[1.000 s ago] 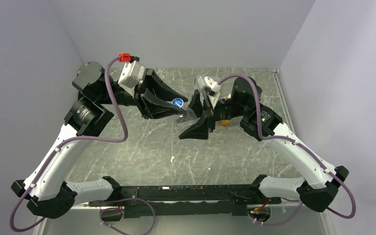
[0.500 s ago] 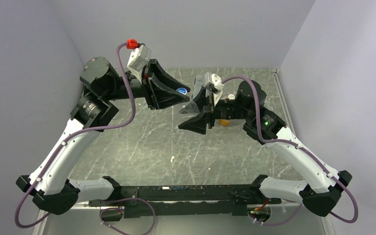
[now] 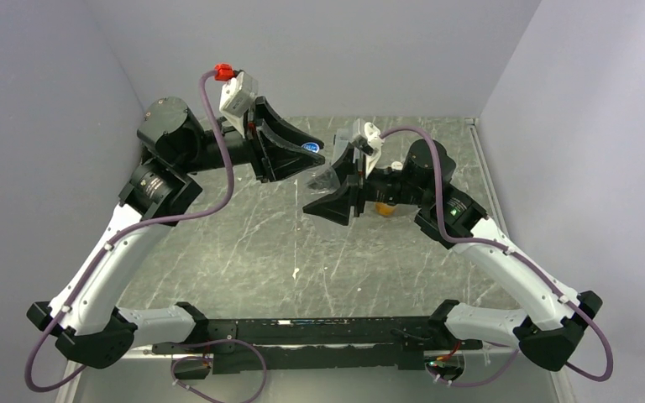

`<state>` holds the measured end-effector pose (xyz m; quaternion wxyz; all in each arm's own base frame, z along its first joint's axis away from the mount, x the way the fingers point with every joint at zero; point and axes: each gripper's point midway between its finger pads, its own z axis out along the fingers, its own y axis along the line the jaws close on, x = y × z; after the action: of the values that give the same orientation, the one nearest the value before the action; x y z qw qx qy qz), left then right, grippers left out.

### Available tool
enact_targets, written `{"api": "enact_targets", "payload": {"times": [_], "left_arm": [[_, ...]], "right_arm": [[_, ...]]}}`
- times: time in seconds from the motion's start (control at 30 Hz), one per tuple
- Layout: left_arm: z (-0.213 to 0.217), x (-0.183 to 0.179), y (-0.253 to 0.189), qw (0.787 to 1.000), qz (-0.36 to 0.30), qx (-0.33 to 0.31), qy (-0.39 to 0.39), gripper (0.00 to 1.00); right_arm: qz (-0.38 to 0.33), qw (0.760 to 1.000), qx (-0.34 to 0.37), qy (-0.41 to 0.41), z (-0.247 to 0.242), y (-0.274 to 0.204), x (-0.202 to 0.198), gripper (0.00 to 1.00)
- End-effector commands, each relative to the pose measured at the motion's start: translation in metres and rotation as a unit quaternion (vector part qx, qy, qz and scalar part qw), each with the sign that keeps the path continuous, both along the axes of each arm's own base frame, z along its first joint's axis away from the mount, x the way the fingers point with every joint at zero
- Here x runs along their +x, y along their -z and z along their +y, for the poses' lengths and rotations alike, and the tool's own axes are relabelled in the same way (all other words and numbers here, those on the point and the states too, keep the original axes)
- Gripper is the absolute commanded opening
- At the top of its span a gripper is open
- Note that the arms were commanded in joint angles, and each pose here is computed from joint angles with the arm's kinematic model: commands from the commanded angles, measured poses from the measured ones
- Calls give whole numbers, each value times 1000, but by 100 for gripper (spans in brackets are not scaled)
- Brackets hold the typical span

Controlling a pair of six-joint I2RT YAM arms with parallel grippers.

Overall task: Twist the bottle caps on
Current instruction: Screw the bottle cap onto the plastic bottle.

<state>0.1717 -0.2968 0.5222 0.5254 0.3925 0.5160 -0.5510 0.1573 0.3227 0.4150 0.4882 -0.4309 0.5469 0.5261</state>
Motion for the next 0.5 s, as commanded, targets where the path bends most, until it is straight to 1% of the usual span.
{"api": "enact_targets", "payload": {"times": [0.0,0.2,0.27,0.47], "left_arm": [[2,11,23,999,23,27,-28,0],[2,17,27,998,16,35,-42,0],[3,19,28,998,13,33,-50,2],[4,19,28,998,13,38,-53,14]], "right_arm": [[-85,991,103,-1,-9,-70,-11,27],[-76,992,105,1,-6,-69,-8,27],[-75,992,104,2,-5,-69,-6,26],[-75,992,105,3,-5,-69,-6,27]]}}
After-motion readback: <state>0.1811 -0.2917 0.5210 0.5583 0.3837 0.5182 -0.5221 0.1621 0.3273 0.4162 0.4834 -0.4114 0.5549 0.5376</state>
